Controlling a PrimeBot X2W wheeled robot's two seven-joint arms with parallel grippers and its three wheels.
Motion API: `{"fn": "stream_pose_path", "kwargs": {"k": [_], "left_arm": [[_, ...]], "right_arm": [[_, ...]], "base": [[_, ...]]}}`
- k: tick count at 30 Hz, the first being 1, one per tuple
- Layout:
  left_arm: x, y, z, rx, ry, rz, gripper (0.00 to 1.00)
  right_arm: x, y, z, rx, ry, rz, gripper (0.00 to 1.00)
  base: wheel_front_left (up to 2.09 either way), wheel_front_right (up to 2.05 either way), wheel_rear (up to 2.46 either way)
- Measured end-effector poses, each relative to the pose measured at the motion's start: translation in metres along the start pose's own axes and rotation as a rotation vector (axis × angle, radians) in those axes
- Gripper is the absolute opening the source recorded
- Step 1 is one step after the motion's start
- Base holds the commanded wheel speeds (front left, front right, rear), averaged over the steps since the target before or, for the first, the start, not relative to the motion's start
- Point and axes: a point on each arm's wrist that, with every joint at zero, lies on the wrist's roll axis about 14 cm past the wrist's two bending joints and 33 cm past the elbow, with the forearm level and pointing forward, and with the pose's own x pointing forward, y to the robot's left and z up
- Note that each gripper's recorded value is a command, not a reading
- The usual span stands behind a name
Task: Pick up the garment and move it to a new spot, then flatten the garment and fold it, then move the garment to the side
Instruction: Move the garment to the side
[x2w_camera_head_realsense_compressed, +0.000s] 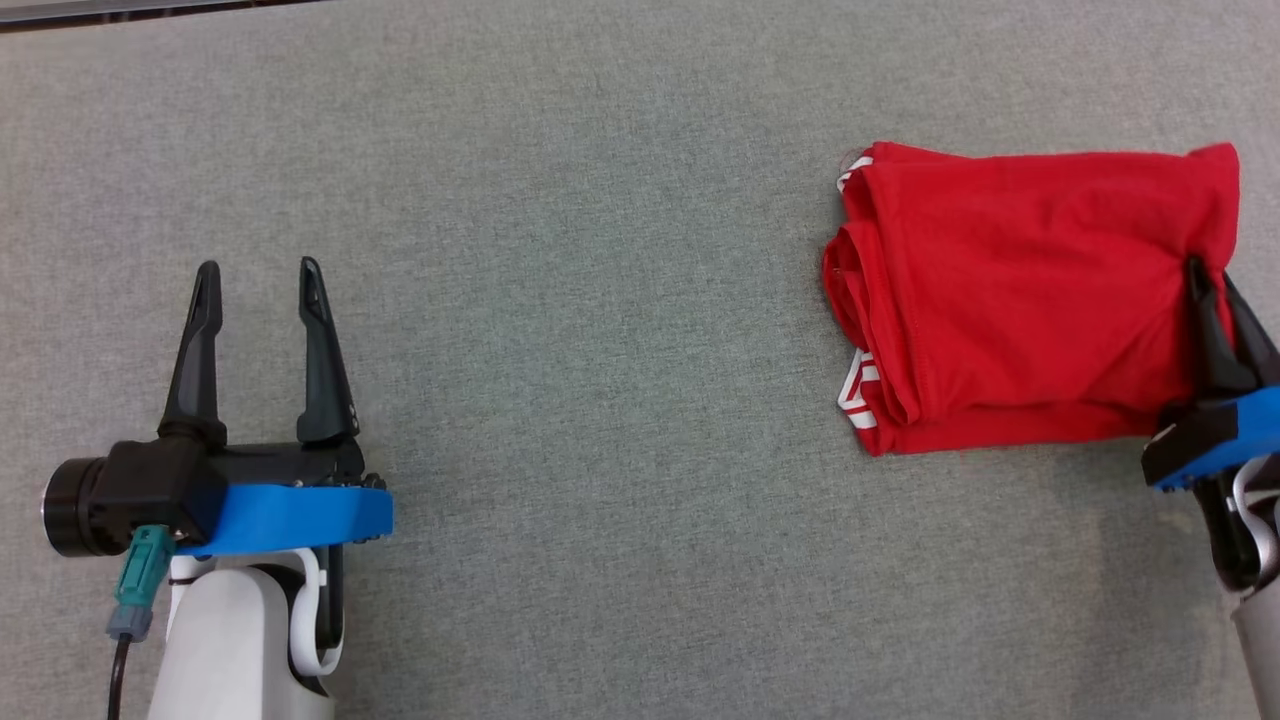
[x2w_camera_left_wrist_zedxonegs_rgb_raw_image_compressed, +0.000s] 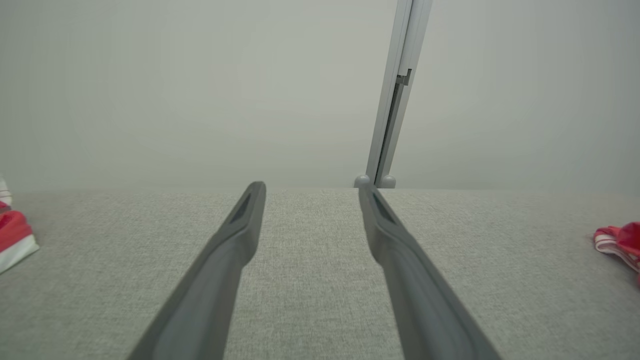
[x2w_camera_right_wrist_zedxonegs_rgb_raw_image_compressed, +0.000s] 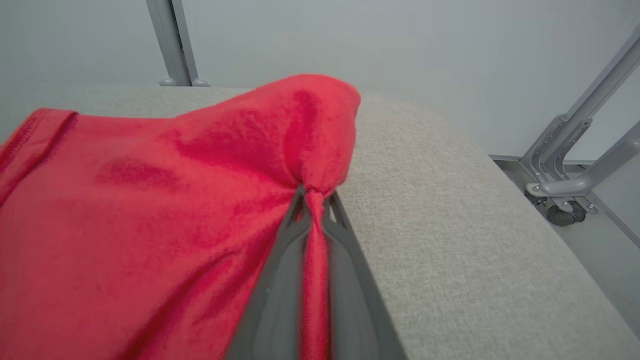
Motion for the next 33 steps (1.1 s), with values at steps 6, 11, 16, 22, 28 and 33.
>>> {"fn": "stream_pose_path", "kwargs": {"k": [6, 11, 16, 22, 28, 33], "left_arm": [[0.007, 0.001, -0.006, 0.003, 0.002, -0.004, 1.00], [0.014, 0.005, -0.015, 0.006, 0.010, -0.004, 1.00], [0.020, 0.011, -0.026, 0.015, 0.023, 0.004, 1.00], [0.025, 0.020, -0.031, 0.024, 0.027, 0.014, 1.00], [0.025, 0.027, -0.038, 0.035, 0.041, 0.025, 1.00], [0.024, 0.030, -0.038, 0.038, 0.042, 0.032, 1.00]], "right_arm": [[0.033, 0.011, 0.034, -0.064, -0.054, 0.047, 0.00], [0.061, -0.005, 0.055, -0.143, -0.066, 0.029, 0.00], [0.084, -0.038, 0.059, -0.184, -0.036, -0.046, 0.00], [0.102, -0.077, 0.057, -0.208, -0.002, -0.139, 0.00], [0.115, -0.094, 0.055, -0.237, 0.029, -0.184, 0.00], [0.117, -0.101, 0.042, -0.234, 0.091, -0.208, 0.70]], "base": [[0.00, 0.00, 0.00], [0.00, 0.00, 0.00], [0.00, 0.00, 0.00], [0.00, 0.00, 0.00], [0.00, 0.00, 0.00], [0.00, 0.00, 0.00]]}}
